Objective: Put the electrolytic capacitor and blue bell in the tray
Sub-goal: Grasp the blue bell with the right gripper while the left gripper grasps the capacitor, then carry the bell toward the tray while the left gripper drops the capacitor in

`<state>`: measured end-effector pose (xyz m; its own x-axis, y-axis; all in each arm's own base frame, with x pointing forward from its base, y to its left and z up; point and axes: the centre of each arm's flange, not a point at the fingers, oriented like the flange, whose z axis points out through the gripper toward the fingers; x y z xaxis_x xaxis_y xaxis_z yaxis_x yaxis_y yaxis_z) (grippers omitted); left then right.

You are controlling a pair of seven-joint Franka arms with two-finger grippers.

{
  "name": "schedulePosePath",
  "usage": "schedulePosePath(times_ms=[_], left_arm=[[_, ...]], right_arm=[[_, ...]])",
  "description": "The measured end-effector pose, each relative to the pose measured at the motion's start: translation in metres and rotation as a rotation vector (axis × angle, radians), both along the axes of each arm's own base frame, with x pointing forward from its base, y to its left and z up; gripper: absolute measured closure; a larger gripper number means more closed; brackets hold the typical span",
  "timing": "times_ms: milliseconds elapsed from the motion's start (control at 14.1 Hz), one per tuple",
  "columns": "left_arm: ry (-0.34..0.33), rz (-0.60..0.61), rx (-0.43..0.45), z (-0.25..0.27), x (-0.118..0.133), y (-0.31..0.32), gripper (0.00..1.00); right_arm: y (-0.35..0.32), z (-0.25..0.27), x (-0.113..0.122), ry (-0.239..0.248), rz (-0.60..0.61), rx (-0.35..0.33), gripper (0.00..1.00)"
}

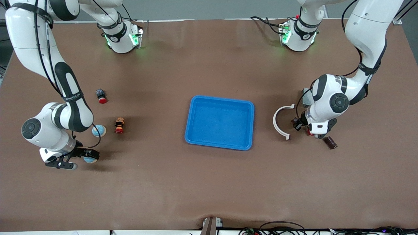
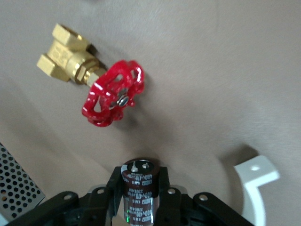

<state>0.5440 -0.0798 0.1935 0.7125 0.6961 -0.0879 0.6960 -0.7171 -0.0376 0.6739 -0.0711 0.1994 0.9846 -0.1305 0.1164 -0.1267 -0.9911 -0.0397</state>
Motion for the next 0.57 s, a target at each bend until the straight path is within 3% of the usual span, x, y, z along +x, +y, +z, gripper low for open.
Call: schedulePosePath(times_ms=[283, 425, 566], left_arm=[[-0.009, -0.027, 0.013, 0.048, 0.012, -0.020, 0.66], [-0.008, -0.017, 0.017, 0.074, 0.015, -0.046, 0.66], [-0.005, 0.013, 0.015, 0.091, 0.013, -0.076, 0.66]], right_arm=[[0.000, -0.001, 0.000, 0.004, 0.005, 0.000, 0.02], [0.000, -0.005, -0.001, 0.010, 0.013, -0.003, 0.11], [0.000, -0.009, -0.002, 0.016, 0.022, -0.005, 0.11]])
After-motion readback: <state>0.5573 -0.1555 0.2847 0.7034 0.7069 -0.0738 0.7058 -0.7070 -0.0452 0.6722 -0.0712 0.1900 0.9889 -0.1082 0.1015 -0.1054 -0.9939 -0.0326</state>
